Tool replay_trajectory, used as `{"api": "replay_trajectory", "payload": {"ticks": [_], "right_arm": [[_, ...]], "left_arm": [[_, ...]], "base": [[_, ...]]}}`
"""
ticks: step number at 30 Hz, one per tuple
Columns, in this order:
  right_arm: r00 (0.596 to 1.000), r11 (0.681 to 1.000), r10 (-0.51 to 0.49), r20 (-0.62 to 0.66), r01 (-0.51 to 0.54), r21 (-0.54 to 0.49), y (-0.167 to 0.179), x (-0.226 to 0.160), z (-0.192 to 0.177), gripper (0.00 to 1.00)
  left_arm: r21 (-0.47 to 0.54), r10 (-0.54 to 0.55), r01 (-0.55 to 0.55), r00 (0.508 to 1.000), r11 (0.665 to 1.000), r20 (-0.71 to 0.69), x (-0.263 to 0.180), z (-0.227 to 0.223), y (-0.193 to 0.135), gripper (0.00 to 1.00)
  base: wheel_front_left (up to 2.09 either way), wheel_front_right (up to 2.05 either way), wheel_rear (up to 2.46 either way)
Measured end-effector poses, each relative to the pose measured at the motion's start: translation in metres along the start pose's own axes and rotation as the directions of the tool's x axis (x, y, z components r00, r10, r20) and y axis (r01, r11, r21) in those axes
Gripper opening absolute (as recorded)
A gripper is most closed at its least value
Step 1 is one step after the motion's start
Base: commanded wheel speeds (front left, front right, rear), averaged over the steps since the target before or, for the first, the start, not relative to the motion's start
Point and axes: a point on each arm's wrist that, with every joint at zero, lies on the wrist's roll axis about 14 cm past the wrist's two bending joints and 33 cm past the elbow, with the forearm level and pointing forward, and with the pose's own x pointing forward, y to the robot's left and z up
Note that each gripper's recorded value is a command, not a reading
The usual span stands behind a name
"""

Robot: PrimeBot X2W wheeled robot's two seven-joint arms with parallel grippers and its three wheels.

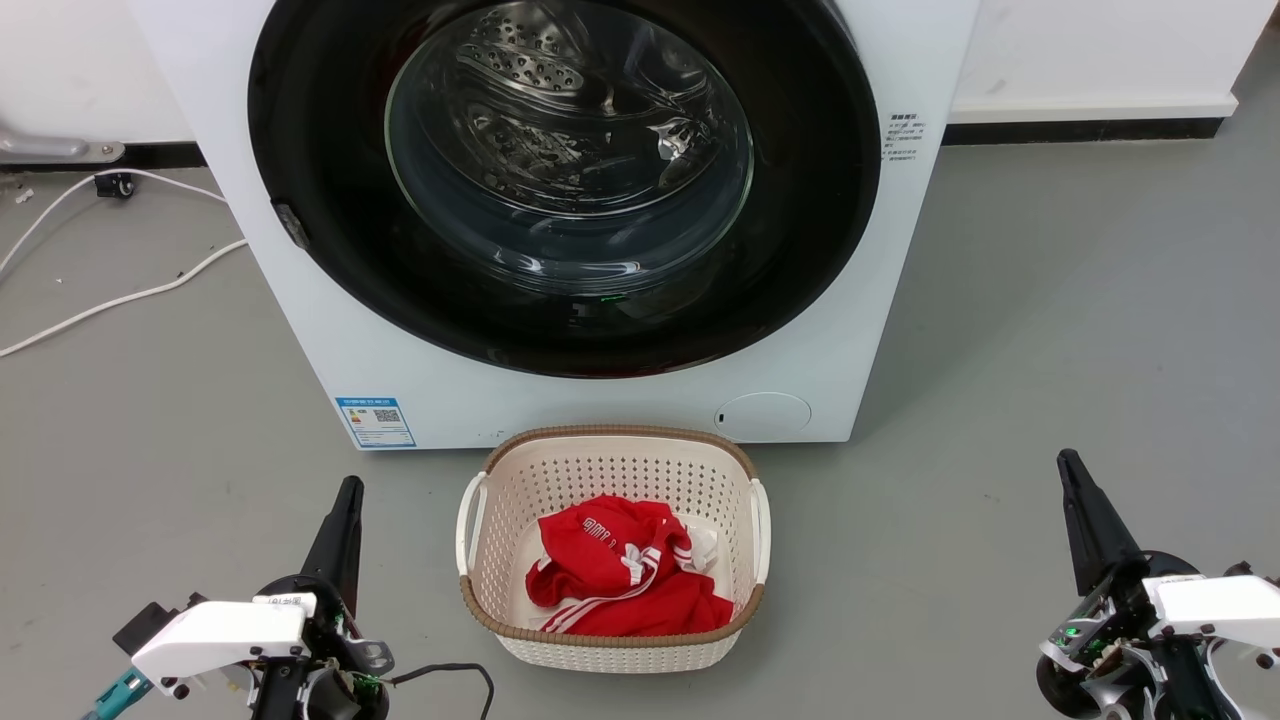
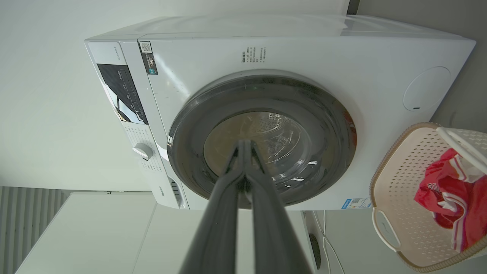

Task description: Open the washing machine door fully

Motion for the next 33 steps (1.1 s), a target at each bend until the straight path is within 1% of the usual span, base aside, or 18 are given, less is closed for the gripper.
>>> {"api": "replay_trajectory", "payload": {"ticks": [6, 7, 12, 17, 23, 28, 33], "right_arm": [[1.0, 1.0, 0.0, 0.0, 0.0, 0.0, 0.0, 0.0, 0.0, 0.0], [1.0, 1.0, 0.0, 0.0, 0.0, 0.0, 0.0, 0.0, 0.0, 1.0], [0.998, 0.998, -0.065, 0.006, 0.065, 0.006, -0.022, -0.011, 0.0, 1.0], [0.999, 0.999, -0.049, 0.018, 0.049, -0.009, -0.017, -0.011, -0.001, 1.0], [0.999, 0.998, -0.029, 0.037, 0.031, -0.054, -0.01, -0.011, 0.001, 1.0], [0.999, 0.99, -0.005, 0.048, 0.012, -0.143, -0.002, -0.012, 0.003, 1.0], [0.998, 0.965, 0.03, 0.055, -0.015, -0.262, 0.009, -0.012, 0.004, 1.0]], "left_arm": [[-0.001, 0.0, 0.0, 1.0, 1.0, 0.001, 0.0, 0.0, 0.0, 0.0], [-0.001, 0.0, 0.0, 1.0, 1.0, 0.001, 0.0, 0.0, 0.0, 1.0], [-0.008, 0.067, -0.067, 0.998, 0.998, 0.0, -0.01, -0.003, 0.022, 1.0], [0.007, 0.053, -0.053, 0.999, 0.999, -0.004, -0.008, -0.009, 0.018, 1.0], [0.036, 0.02, -0.021, 1.0, 0.999, 0.009, -0.006, -0.009, 0.007, 1.0], [0.107, -0.018, 0.016, 1.0, 0.994, 0.019, -0.004, -0.008, -0.006, 1.0], [0.229, -0.056, 0.051, 0.998, 0.972, 0.014, -0.002, -0.011, -0.018, 1.0]], "base": [[0.0, 0.0, 0.0], [0.0, 0.0, 0.0], [0.0, 0.0, 0.0], [0.0, 0.0, 0.0], [0.0, 0.0, 0.0], [0.0, 0.0, 0.0], [0.0, 0.0, 0.0]]}}
